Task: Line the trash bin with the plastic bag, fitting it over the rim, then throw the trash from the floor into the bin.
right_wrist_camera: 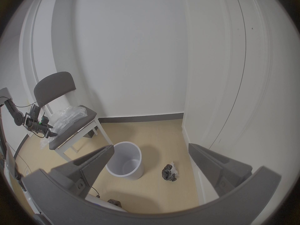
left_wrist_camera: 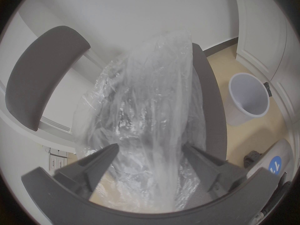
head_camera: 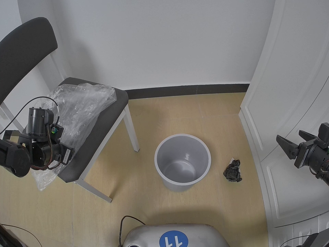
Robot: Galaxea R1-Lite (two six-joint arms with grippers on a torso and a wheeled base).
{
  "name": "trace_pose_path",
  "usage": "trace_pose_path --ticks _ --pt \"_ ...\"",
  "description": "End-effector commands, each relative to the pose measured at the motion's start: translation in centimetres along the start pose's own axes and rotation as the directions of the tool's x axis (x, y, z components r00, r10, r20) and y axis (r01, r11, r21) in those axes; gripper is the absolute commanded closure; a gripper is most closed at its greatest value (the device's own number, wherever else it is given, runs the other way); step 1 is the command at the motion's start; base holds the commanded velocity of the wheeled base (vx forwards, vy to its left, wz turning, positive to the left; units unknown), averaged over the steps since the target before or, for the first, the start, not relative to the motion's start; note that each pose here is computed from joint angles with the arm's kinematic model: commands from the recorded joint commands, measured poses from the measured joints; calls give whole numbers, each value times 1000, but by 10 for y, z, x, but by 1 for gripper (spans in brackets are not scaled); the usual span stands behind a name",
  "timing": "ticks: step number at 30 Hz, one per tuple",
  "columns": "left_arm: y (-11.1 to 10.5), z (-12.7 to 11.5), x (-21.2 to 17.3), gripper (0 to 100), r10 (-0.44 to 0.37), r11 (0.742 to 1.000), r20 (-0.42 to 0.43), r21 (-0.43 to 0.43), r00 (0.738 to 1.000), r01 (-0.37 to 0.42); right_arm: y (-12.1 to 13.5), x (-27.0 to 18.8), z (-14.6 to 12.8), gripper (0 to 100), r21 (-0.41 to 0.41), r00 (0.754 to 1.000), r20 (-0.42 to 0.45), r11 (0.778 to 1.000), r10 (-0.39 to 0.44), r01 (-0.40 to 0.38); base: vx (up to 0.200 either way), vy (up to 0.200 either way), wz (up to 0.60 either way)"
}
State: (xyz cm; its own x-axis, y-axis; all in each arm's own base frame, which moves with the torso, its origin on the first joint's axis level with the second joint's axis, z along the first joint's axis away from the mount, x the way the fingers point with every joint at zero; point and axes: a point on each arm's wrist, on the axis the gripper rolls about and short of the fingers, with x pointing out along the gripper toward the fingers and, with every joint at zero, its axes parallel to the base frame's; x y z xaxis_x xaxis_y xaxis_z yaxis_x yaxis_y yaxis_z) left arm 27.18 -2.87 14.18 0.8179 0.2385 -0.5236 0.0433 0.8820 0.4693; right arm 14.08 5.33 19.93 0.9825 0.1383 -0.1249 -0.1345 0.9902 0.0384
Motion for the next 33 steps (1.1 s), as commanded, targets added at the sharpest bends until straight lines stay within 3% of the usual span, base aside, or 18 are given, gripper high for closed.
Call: trace_pose_path --ticks 1,11,20,33 --pt "7 6 -9 0 18 1000 35 -10 999 -18 0 -1 0 0 1 1000 4 1000 1 -1 0 0 0" --pt "28 22 -9 0 70 997 56 -35 996 -68 0 -2 2 0 3 1000 12 1000 2 -2 0 0 0" --pt "28 37 -1 0 79 996 87 -44 993 -75 -1 -4 4 0 7 1000 23 1000 -2 2 0 0 0" --pt "1 52 13 0 33 999 122 -2 992 -33 -2 -3 4 0 7 1000 22 1000 -5 5 0 0 0"
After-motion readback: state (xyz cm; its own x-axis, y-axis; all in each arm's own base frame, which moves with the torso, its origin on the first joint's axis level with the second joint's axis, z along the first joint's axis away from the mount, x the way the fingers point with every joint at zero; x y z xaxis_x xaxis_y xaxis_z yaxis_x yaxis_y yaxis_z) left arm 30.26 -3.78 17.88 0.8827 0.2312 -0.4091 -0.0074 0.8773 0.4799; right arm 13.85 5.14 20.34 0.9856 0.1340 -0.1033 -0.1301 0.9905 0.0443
